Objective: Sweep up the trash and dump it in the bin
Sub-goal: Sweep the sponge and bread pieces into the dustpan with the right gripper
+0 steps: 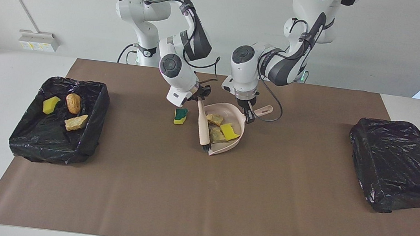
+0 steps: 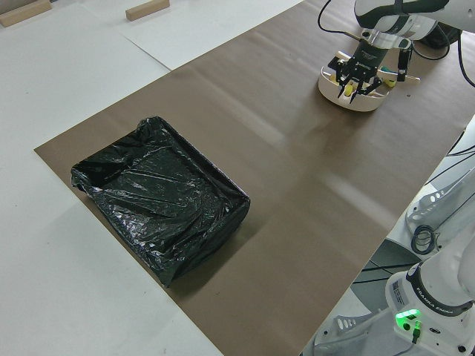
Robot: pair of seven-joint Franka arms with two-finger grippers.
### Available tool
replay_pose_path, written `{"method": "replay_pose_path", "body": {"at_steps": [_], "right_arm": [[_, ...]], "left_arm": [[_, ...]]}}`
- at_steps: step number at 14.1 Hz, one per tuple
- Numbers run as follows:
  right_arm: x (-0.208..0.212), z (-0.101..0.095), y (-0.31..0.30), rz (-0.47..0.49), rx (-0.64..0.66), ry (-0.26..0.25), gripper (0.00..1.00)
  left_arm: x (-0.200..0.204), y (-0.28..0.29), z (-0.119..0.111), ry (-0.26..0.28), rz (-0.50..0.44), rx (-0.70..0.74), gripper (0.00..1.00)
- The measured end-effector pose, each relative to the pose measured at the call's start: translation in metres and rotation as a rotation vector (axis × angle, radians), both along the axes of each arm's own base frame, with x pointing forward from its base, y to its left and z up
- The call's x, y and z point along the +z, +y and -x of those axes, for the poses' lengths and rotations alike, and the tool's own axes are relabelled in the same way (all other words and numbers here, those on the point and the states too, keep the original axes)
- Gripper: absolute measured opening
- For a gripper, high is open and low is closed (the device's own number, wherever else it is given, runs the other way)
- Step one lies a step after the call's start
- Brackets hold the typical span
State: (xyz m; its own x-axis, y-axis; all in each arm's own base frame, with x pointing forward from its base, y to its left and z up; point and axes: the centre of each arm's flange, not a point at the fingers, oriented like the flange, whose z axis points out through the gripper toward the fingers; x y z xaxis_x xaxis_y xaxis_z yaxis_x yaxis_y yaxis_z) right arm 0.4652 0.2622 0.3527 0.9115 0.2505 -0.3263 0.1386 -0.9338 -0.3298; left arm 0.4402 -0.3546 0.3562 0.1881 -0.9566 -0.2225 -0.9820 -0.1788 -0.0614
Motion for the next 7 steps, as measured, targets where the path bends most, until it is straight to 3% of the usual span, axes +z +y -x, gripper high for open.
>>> {"method": "replay_pose_path", "body": {"at_steps": [4,7], "right_arm": [[0.061,-0.007,-0.072,0.041,-0.056,0.018,0.26],[0.074,0.011,-0.114,0.213,0.000,0.007,0.26]], "left_arm": [[0.000,0.000,0.000,0.000,0.000,0.000,0.33],[-0.001,0.000,0.001,0.003,-0.003,-0.001,0.33]]}}
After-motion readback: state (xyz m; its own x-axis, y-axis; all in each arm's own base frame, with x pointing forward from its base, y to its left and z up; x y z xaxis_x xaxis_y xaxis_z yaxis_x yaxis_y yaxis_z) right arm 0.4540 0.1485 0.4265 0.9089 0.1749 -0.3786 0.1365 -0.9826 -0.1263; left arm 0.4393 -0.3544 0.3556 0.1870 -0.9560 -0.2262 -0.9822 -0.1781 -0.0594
